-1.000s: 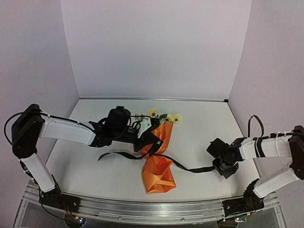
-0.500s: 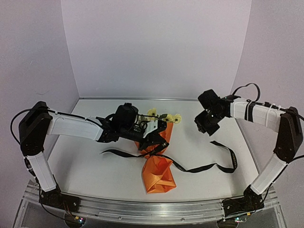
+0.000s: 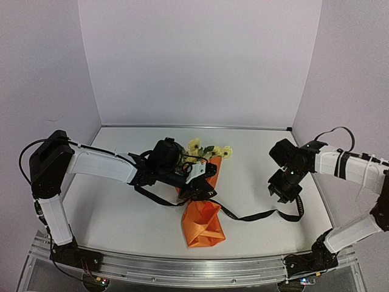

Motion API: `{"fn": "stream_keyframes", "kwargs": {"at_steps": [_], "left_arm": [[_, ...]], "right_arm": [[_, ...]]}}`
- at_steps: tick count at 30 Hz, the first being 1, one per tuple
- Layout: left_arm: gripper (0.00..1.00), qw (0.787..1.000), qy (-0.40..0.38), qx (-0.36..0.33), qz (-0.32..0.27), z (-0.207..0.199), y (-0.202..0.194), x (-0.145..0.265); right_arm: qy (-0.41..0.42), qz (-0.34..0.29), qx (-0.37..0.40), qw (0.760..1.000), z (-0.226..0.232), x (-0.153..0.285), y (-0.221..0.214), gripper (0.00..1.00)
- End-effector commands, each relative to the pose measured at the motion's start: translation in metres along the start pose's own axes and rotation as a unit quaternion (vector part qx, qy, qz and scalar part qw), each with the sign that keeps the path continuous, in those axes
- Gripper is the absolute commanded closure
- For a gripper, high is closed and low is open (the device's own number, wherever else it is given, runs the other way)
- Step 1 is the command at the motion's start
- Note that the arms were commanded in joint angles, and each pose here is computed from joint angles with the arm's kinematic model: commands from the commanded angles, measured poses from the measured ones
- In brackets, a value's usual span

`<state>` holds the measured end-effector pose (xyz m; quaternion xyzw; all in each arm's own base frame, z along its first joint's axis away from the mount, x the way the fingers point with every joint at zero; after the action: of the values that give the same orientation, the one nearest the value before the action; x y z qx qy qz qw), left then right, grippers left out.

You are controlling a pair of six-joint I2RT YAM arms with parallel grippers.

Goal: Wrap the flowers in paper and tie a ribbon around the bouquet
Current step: Cross the half-tied ribbon over the folded bouquet.

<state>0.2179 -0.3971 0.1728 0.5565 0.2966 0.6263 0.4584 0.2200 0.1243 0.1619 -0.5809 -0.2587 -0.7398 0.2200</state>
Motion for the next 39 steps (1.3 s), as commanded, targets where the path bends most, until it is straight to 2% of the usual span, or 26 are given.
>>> {"fn": "stream_keyframes", "kwargs": {"at_steps": [1,6,14,19,27,29,33,36,39], "left_arm": [[1.0,0.999,0.016,-0.022,-0.026,0.008,0.017,0.004],[1.0,0.999,0.019,-0.02,-0.023,0.01,0.018,0.003],[1.0,0.999,0.029,-0.022,-0.012,0.011,0.016,0.006],[1.0,0.999,0.026,-0.025,-0.009,0.009,0.016,0.007],[1.0,0.999,0.025,-0.026,-0.009,0.011,0.017,0.007],[1.0,0.999,0.025,-0.028,-0.011,0.011,0.018,0.007],[1.0,0.999,0.02,-0.031,-0.011,0.012,0.018,0.004],[1.0,0.999,0.02,-0.038,-0.012,0.015,0.02,0.001],[1.0,0.998,0.018,-0.049,-0.017,0.018,0.024,0.0]], "right_arm": [[-0.02,-0.038,-0.02,0.999,-0.031,-0.003,-0.009,0.61],[-0.016,-0.045,-0.049,0.998,-0.039,-0.026,-0.014,0.57],[0.009,-0.062,-0.079,0.995,-0.027,-0.053,-0.011,0.52],[-0.012,-0.061,-0.094,0.994,-0.035,-0.066,-0.012,0.52],[-0.023,-0.091,-0.085,0.992,-0.046,-0.078,-0.005,0.6],[-0.013,-0.086,-0.081,0.993,-0.038,-0.083,-0.003,0.64],[0.007,-0.061,-0.064,0.996,-0.015,-0.086,0.003,0.97],[0.041,-0.027,-0.032,0.998,0.016,-0.076,0.007,1.0],[0.089,0.004,0.015,0.996,0.06,-0.044,0.011,1.0]]}}
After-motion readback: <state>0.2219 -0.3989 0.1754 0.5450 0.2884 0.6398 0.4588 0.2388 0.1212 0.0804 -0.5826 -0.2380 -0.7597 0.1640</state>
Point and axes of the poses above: each gripper's point midway between its finger pads, its own x axis back along the fingers, its own z axis along the line the jaws close on, y = z × x, the point moved 7 cm from there along x, back along the fingers, and after that the axes turned 3 degrees about -x, right-handed, at the moved point
